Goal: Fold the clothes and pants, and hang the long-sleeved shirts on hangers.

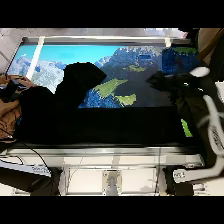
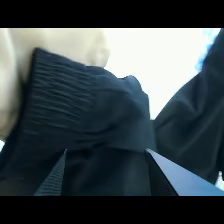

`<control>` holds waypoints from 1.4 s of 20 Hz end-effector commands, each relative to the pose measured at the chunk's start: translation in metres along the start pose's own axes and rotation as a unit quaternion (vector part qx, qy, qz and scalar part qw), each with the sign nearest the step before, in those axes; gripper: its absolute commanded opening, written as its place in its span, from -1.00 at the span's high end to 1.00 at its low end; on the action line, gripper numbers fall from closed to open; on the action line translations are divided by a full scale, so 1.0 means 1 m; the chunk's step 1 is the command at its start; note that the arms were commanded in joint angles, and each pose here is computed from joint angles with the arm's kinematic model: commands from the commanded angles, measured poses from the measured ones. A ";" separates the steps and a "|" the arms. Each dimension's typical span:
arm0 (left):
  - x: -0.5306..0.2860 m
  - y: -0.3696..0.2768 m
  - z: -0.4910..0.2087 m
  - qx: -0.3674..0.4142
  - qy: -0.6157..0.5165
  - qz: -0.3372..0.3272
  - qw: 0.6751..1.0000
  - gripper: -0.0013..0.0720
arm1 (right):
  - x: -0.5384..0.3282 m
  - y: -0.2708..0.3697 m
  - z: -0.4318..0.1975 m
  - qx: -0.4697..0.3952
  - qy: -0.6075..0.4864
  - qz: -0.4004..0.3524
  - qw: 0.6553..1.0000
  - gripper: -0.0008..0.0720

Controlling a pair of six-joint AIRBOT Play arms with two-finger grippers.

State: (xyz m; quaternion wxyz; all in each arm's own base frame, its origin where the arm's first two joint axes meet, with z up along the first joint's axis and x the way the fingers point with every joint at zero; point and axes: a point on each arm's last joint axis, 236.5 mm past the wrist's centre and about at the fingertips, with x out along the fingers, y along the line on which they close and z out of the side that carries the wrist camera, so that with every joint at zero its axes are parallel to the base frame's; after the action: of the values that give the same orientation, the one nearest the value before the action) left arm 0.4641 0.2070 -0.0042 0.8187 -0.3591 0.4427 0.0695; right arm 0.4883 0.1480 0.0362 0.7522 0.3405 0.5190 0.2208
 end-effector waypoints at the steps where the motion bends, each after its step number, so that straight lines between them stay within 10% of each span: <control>1: 0.007 0.016 0.004 0.000 -0.001 0.005 1.000 -0.59 | 0.106 0.021 -0.007 0.016 0.062 0.037 0.997 -0.15; 7: 0.014 0.006 -0.004 0.033 0.014 0.001 0.999 -0.48 | 0.183 0.058 -0.025 0.008 0.101 0.089 0.991 -0.15; 9: 0.025 -0.005 -0.013 0.054 0.028 -0.005 0.998 -0.02 | 0.187 0.071 -0.029 -0.005 0.102 0.095 0.990 -0.15; 12: 0.040 -0.010 -0.021 0.065 0.042 -0.009 0.997 0.08 | 0.177 0.085 -0.024 -0.024 0.104 0.106 0.989 -0.15; 14: 0.044 -0.009 -0.018 0.066 0.036 -0.006 0.997 0.90 | 0.171 0.091 -0.017 -0.031 0.097 0.111 0.989 -0.14; 15: 0.043 -0.009 -0.016 0.066 0.030 -0.005 0.997 0.91 | 0.169 0.091 -0.014 -0.031 0.094 0.112 0.989 -0.14; 20: -0.002 -0.002 0.029 0.073 -0.058 0.016 0.996 0.91 | 0.161 0.084 -0.024 -0.035 0.123 0.107 0.986 -0.14; 21: -0.016 0.004 0.039 0.071 -0.078 0.024 0.994 0.73 | 0.161 0.082 -0.028 -0.038 0.131 0.104 0.985 -0.14; 23: -0.030 0.023 0.046 0.065 -0.090 0.042 0.993 -0.40 | 0.161 0.078 -0.030 -0.043 0.136 0.096 0.985 -0.14; 28: 0.000 0.051 0.032 0.066 -0.056 0.059 0.995 -0.38 | 0.162 0.077 -0.032 -0.045 0.138 0.093 0.985 -0.14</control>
State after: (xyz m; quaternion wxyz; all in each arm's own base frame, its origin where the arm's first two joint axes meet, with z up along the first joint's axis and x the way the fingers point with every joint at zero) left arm 0.4628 0.2592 -0.0049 0.8601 -0.2751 0.4163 0.1059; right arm 0.5214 0.3196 -0.0149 0.6658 0.3234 0.5700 0.3567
